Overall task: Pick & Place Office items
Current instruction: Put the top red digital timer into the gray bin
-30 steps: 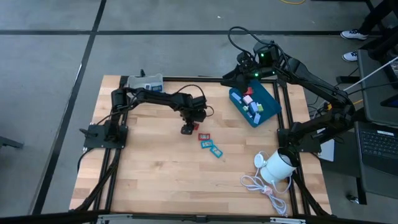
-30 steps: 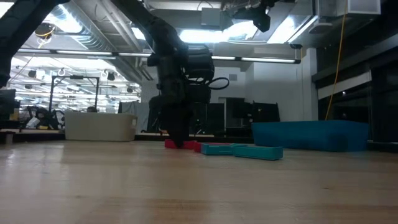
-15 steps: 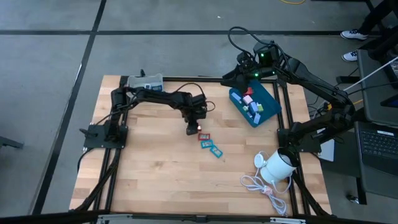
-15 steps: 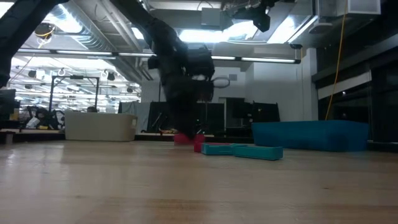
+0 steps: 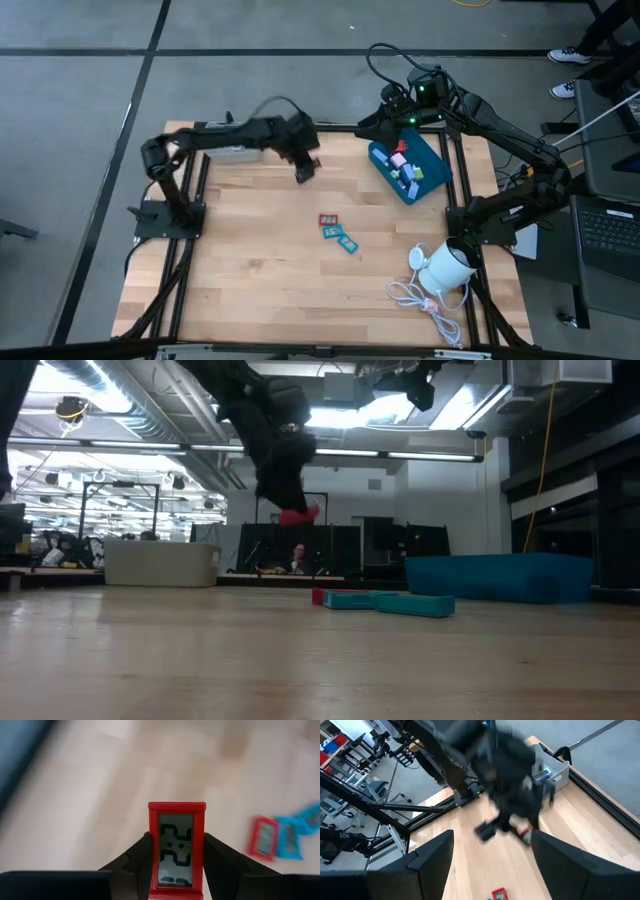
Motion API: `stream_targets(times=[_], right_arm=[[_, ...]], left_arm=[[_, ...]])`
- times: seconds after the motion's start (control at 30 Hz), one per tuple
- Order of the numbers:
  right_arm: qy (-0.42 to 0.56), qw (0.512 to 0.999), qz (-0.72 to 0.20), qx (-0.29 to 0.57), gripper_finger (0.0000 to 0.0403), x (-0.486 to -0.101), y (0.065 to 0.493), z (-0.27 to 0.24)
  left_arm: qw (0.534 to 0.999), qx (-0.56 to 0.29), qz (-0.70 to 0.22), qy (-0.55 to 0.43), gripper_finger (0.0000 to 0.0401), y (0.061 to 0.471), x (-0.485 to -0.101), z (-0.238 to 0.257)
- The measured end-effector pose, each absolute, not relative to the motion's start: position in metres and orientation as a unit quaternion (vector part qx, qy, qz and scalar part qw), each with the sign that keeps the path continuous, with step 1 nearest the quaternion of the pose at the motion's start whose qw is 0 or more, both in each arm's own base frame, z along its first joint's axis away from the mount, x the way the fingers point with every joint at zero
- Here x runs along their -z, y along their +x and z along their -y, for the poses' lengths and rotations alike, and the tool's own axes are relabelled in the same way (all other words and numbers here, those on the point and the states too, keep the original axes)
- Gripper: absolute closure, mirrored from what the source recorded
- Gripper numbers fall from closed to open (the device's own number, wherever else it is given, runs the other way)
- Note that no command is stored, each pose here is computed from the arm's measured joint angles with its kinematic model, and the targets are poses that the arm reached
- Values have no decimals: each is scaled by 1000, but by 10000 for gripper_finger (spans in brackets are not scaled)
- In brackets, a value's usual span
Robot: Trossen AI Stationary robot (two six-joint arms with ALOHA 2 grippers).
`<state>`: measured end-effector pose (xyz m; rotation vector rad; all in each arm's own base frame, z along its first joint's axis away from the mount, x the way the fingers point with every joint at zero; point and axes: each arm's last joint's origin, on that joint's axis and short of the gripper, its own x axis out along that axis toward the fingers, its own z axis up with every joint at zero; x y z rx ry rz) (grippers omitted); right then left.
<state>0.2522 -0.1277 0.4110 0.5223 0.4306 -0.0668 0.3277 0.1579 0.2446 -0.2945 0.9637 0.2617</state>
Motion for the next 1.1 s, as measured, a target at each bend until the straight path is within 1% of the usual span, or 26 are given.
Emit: stream_targets(times=[0.2,0.33,0.5,0.6,0.73,0.97,1.1], right_arm=[[256,943,-211,33,132,-411,252,128],[258,942,-211,33,132,-411,252,128],[259,942,-211,33,132,-411,252,128],[259,942,-211,33,132,-411,252,128],[259,942,-211,33,132,-411,252,128],[264,940,-211,35,132,-411,252,128],[265,940,-211,35,132,-411,252,128]], left_arm=[[857,-226,-444,-130,268,276,-283,-191],[835,-284,-452,-132,268,233,-303,-207],[794,-339,-479,-158,268,184,-313,-223],[780,-353,-484,-180,268,164,-308,-230],[771,-356,-484,-214,268,148,-287,-237],[765,-351,-475,-255,268,142,-235,-234],[764,-354,-472,-260,268,140,-218,-231]])
